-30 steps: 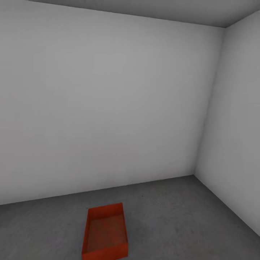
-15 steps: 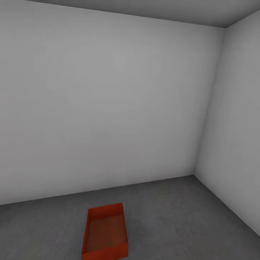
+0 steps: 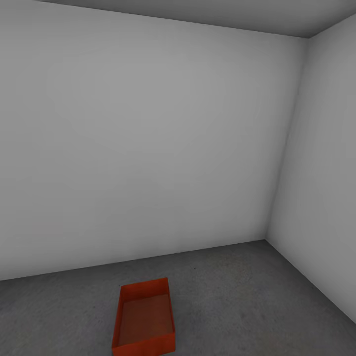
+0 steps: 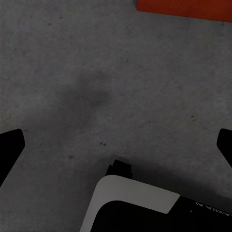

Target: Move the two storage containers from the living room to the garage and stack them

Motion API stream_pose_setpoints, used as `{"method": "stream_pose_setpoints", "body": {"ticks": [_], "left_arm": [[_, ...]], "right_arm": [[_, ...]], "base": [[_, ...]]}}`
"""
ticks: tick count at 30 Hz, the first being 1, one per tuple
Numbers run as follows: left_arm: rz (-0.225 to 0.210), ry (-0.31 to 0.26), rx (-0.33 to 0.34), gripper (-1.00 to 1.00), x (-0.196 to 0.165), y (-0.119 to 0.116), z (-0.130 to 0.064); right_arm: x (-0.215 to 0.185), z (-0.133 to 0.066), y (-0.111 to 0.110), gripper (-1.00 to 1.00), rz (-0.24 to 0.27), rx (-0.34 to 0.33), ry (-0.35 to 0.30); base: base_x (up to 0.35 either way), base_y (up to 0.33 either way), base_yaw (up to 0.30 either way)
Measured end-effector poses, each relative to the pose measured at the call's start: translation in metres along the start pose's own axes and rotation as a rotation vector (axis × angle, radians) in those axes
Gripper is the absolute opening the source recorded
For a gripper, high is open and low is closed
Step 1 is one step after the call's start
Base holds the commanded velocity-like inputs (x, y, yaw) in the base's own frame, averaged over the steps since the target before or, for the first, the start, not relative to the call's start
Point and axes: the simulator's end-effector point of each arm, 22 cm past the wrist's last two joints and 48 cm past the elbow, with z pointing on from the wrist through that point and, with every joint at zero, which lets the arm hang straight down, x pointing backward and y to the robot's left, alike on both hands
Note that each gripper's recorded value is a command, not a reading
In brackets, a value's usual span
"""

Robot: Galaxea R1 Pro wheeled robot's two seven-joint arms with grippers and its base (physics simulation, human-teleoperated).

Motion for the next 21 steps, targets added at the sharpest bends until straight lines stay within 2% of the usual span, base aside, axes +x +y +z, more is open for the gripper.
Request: {"method": "stream_pose_setpoints", "body": {"ticks": [10, 21], "left_arm": [[-0.001, -0.003, 0.001, 1.00, -0.0013, -0.0004, -0.0003], [-0.001, -0.005, 0.002, 1.00, -0.0022, -0.0007, -0.0006]], "right_arm": [[-0.0014, 0.0000, -0.0021, 1.00, 0.003, 0.003, -0.004], [-0.0032, 0.0000, -0.0044, 1.00, 0.008, 0.007, -0.011]], "base": [[0.000, 0.000, -0.047], [0.000, 0.000, -0.214]]}}
